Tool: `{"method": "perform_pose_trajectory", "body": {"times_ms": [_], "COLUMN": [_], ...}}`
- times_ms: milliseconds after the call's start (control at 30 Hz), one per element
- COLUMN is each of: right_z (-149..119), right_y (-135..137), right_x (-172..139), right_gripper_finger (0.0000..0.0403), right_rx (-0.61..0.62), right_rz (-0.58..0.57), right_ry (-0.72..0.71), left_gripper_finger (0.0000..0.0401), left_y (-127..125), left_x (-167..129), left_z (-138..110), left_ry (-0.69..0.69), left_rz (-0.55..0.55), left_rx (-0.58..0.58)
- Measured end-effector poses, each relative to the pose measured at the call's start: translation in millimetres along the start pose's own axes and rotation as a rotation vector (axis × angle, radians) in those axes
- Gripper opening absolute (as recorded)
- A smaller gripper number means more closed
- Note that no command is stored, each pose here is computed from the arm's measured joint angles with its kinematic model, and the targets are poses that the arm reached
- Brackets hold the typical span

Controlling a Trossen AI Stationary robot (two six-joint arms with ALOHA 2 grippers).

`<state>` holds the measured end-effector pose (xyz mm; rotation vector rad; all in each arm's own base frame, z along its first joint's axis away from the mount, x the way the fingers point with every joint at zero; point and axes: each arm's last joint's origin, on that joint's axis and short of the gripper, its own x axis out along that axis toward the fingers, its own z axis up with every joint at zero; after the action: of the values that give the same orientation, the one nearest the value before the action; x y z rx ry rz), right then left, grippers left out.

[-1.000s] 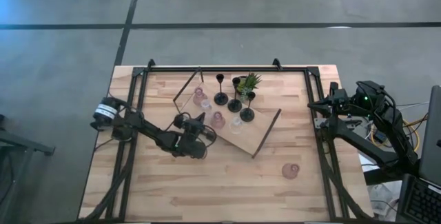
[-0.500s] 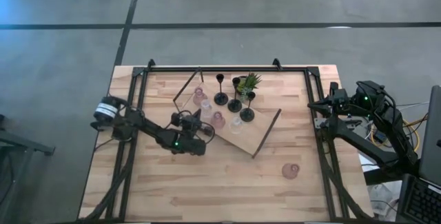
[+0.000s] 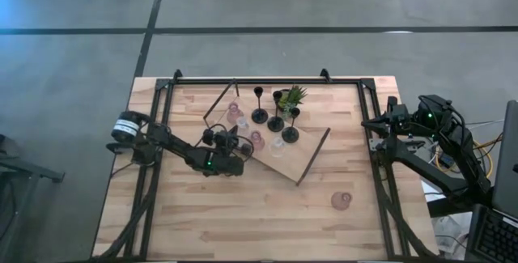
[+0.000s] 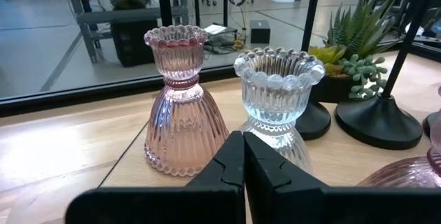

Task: Pick & Place candle stick holders
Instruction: Adjust the glass candle holders on the shelf, then put the pink glass candle holder on the shelf

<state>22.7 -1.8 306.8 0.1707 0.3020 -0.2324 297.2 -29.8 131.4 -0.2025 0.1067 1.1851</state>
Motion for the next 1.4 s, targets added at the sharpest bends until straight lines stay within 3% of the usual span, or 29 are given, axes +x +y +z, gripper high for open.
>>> {"method": "perform_pose_trajectory", "body": {"times_ms": [633, 867, 1200, 1400], "right_z": [0.0, 0.1, 0.0, 0.0], "right_y": [0.0, 0.0, 0.0, 0.0], "right_x": [0.0, 0.0, 0.1, 0.1], "right_gripper_finger": [0.0008, 0.0008, 0.0008, 0.0008], "right_rx": [0.000, 0.000, 0.000, 0.000], "right_rz": [0.000, 0.000, 0.000, 0.000], "right_ry": [0.000, 0.000, 0.000, 0.000], "left_gripper_finger": [0.0000, 0.0000, 0.0000, 0.0016], "left_y": [-4.8, -6.9, 5.0, 18.4], "left_x": [4.5, -18.6, -88.0, -115.3], "left_z": [5.1, 7.6, 27.9, 62.4], "left_ry": [0.010, -0.071, -0.057, 0.023], "left_rz": [-0.031, -0.018, -0.216, -0.409], "left_rx": [0.017, 0.006, 0.117, 0.145]}}
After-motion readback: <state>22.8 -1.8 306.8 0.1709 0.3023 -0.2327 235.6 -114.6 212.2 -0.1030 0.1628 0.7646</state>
